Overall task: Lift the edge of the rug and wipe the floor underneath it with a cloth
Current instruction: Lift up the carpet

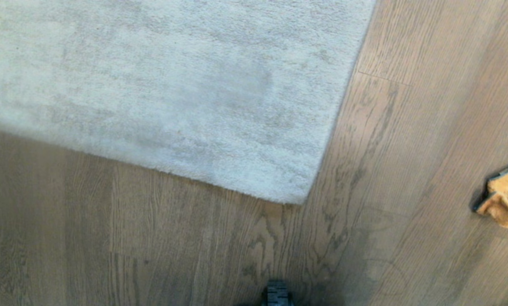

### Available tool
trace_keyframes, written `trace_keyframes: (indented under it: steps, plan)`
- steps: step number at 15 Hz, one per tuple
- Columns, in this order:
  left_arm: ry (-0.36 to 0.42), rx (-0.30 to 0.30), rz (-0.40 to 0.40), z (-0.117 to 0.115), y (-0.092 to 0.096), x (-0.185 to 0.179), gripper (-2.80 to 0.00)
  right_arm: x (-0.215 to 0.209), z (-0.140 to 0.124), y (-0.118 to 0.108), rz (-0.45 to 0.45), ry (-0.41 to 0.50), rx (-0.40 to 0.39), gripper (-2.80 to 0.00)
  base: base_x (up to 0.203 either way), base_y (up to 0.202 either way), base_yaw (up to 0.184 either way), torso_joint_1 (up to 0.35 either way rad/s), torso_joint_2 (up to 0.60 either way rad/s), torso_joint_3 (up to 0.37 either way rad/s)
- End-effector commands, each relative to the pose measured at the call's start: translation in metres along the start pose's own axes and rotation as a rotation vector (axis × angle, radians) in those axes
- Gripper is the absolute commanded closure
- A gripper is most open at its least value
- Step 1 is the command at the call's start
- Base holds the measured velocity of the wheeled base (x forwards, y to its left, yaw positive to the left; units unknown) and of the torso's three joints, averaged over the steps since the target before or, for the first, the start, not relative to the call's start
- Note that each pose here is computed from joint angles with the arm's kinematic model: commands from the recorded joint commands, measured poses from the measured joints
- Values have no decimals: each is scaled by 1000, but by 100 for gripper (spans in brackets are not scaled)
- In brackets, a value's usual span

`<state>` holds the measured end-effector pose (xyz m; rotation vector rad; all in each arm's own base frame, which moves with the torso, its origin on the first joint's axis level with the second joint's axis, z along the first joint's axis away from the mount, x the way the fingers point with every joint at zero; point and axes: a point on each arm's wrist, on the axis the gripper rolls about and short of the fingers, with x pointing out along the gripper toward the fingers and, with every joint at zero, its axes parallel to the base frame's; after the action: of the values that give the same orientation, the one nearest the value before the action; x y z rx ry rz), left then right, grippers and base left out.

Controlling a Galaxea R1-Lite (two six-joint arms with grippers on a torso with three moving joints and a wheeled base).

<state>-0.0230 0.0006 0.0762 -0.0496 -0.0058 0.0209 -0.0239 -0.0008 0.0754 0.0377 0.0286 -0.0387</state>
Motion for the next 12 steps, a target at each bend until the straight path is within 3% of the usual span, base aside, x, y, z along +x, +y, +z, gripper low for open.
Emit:
trace_keyframes:
  steps: [1,12]
  plan:
    - [1,-1,0,0,0,0,0,0,0,0,0,0,0,0,0,0,0,0,0,0]
    - [-1,-4,2,0,0,0,0,0,0,0,0,0,0,0,0,0,0,0,0,0]
